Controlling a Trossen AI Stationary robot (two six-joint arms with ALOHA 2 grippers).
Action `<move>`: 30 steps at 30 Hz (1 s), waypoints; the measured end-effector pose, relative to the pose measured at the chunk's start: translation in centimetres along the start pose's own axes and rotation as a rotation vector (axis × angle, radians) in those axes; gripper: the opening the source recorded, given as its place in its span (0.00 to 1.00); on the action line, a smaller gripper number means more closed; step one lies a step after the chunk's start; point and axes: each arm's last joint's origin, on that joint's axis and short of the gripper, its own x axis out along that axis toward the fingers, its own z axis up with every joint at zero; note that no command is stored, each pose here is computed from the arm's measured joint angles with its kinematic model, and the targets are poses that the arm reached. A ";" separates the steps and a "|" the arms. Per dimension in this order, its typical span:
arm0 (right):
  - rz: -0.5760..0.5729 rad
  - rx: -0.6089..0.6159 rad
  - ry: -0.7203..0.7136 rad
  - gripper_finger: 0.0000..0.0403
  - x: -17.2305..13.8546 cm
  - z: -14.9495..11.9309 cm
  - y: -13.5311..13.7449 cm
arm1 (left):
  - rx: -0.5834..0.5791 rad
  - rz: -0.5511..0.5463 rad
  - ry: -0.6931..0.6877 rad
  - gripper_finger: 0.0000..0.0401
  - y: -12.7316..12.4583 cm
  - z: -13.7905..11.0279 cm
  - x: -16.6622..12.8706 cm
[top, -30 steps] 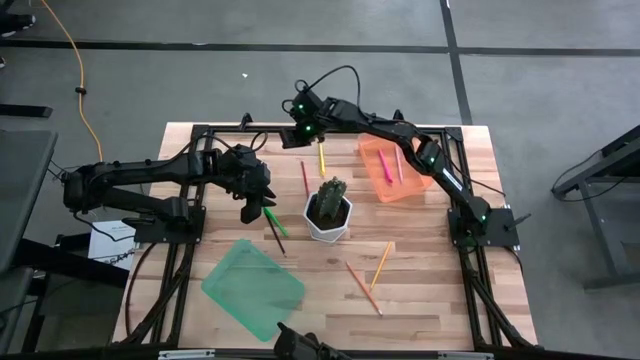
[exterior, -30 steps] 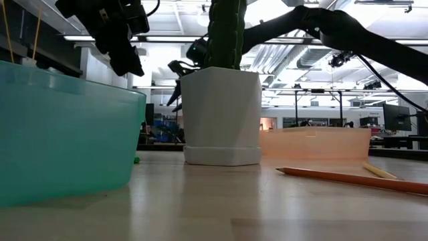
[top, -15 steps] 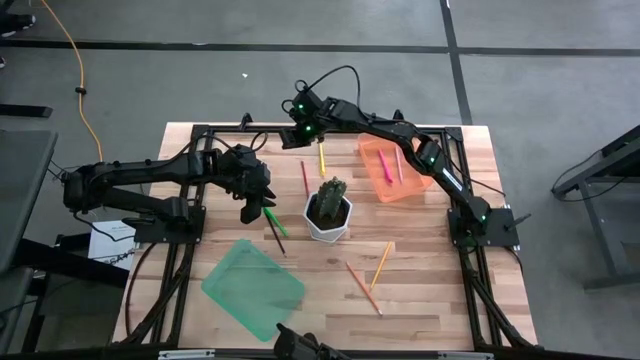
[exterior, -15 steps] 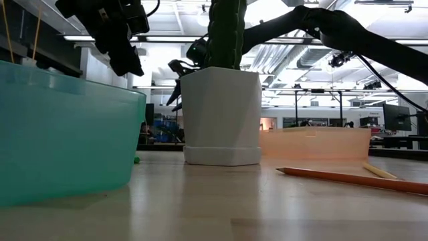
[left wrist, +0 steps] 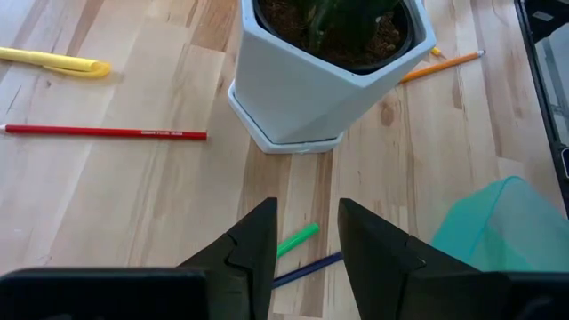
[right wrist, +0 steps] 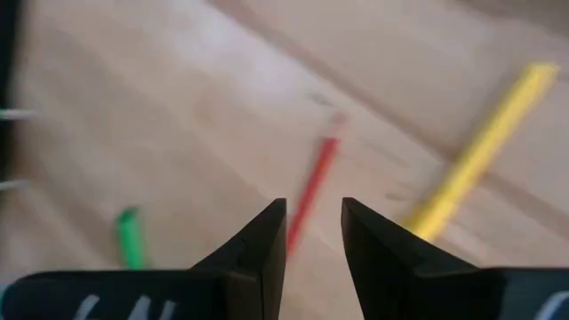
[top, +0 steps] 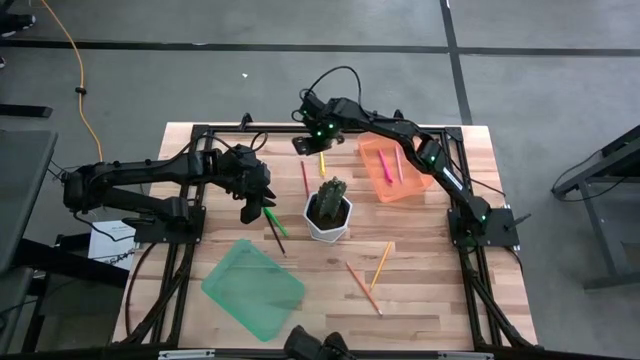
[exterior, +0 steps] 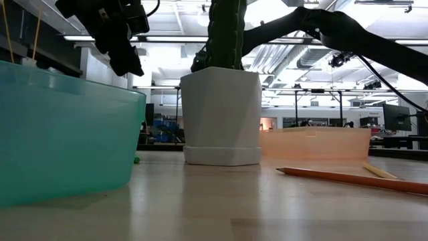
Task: Sort pens & pencils
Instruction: Put the yellow pen into the orange bin
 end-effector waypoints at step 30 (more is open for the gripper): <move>-0.177 0.140 0.039 0.25 2.3 0.4 -3.4 | 0.034 0.015 -0.001 0.27 0.0 0.0 0.0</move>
